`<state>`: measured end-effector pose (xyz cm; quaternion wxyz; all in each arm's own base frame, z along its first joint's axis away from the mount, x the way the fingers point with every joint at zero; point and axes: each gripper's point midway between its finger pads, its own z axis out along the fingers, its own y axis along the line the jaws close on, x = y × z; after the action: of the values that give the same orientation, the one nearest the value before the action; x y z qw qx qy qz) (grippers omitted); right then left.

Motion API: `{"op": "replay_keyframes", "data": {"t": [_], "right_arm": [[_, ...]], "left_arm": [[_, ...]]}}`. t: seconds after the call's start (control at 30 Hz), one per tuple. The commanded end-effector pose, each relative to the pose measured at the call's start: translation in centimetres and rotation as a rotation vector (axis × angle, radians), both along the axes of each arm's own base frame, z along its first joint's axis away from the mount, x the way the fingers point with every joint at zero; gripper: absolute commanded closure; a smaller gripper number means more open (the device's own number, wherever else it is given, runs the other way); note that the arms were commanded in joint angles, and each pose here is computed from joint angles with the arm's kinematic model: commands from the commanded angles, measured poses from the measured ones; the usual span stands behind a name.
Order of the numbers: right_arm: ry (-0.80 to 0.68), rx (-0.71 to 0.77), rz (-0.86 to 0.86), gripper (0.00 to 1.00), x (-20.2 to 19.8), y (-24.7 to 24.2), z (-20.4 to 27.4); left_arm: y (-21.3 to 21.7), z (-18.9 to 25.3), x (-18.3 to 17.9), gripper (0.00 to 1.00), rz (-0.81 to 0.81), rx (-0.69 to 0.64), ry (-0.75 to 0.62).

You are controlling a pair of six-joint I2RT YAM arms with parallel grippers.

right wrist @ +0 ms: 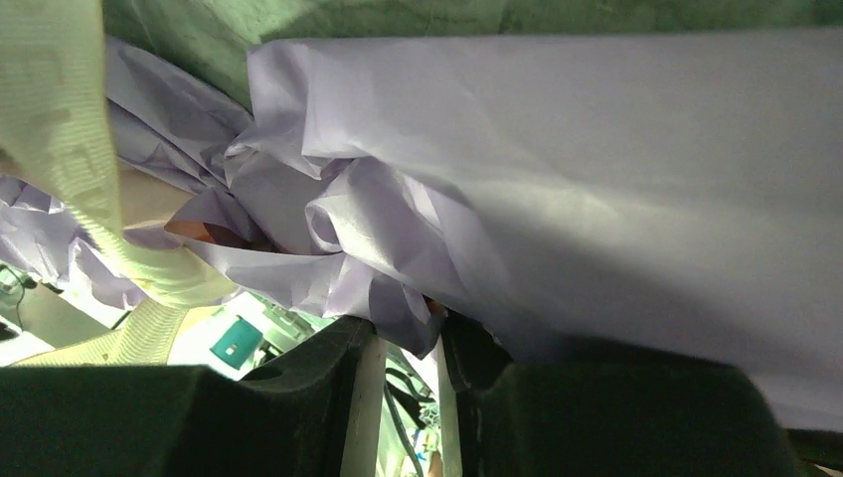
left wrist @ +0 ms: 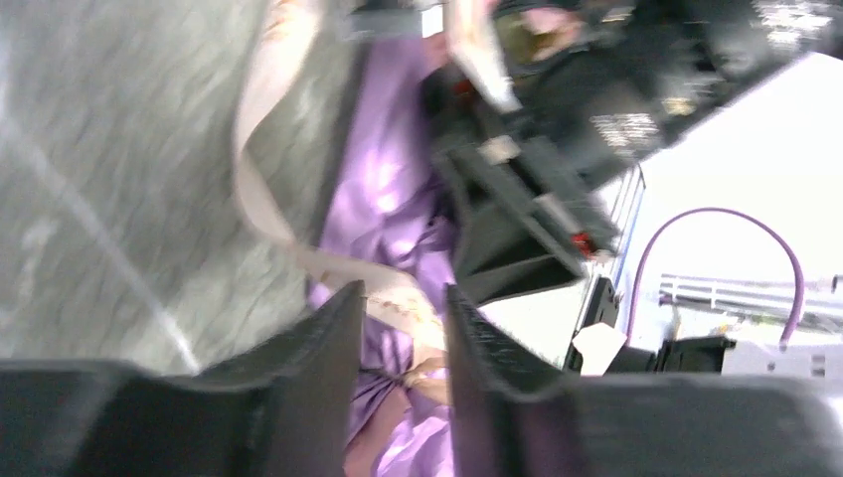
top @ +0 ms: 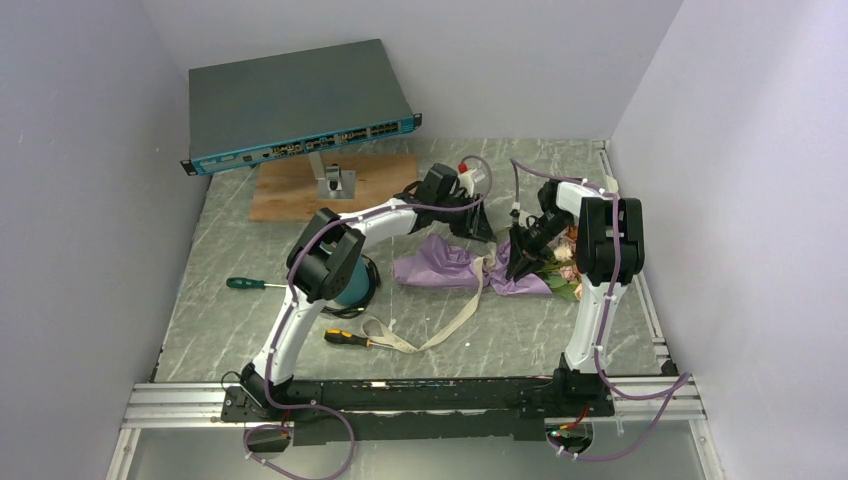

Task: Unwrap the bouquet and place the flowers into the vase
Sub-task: Untie the ribbon from the wrapping paper.

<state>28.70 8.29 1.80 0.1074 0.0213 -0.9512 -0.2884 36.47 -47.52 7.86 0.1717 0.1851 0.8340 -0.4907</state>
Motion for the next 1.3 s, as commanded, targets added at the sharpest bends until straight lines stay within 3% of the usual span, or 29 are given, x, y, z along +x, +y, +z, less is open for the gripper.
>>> {"op": "replay_keyframes", "data": {"t": [0.0,0.07,0.1,0.23,0.3,0.4,0.43,0.53,0.67,0.97,1.13,1.27], "right_arm": [[-0.083,-0.174,0.058,0.77,1.8,-3.0,-5.5],[-0.08,-0.181,0.057,0.79,1.8,-3.1,-5.8],[-0.08,-0.185,0.055,0.8,1.8,-3.1,-5.8],[-0.071,-0.186,0.054,0.82,1.4,-3.1,-6.1],[-0.068,-0.185,0.053,0.83,1.3,-3.1,-6.1],[-0.07,-0.181,0.051,0.83,1.4,-3.0,-6.0],[-0.071,-0.18,0.049,0.83,1.4,-3.0,-6.0],[-0.072,-0.172,0.046,0.83,1.6,-2.8,-5.7],[-0.079,-0.165,0.042,0.83,1.8,-2.7,-5.4],[-0.078,-0.166,0.043,0.84,1.8,-2.7,-5.4],[-0.075,-0.168,0.04,0.85,1.9,-2.6,-5.6],[-0.075,-0.173,0.036,0.88,2.1,-2.6,-5.8]], "left_arm": [[-2.7,7.6,-0.4,0.74,-0.157,-0.229,-0.171],[-2.8,9.8,-1.0,0.95,-0.211,-0.293,-0.229],[-2.8,10.9,-1.4,1.0,-0.236,-0.321,-0.257],[-2.3,13.9,-2.3,1.0,-0.294,-0.372,-0.382],[-1.6,13.4,-1.8,1.0,-0.255,-0.316,-0.376],[-0.2,10.8,0.1,0.51,-0.122,-0.219,-0.258],[0.3,9.6,0.6,0.42,-0.076,-0.177,-0.216],[1.0,6.3,1.3,0.35,0.002,-0.065,-0.123],[1.3,2.8,2.2,0.34,0.065,0.027,-0.054],[-0.7,-0.5,1.7,0.25,0.008,0.012,-0.028],[-1.8,-1.1,1.4,0.3,-0.021,-0.038,0.014],[-2.8,2.3,0.8,0.54,-0.078,-0.158,0.01]]}}
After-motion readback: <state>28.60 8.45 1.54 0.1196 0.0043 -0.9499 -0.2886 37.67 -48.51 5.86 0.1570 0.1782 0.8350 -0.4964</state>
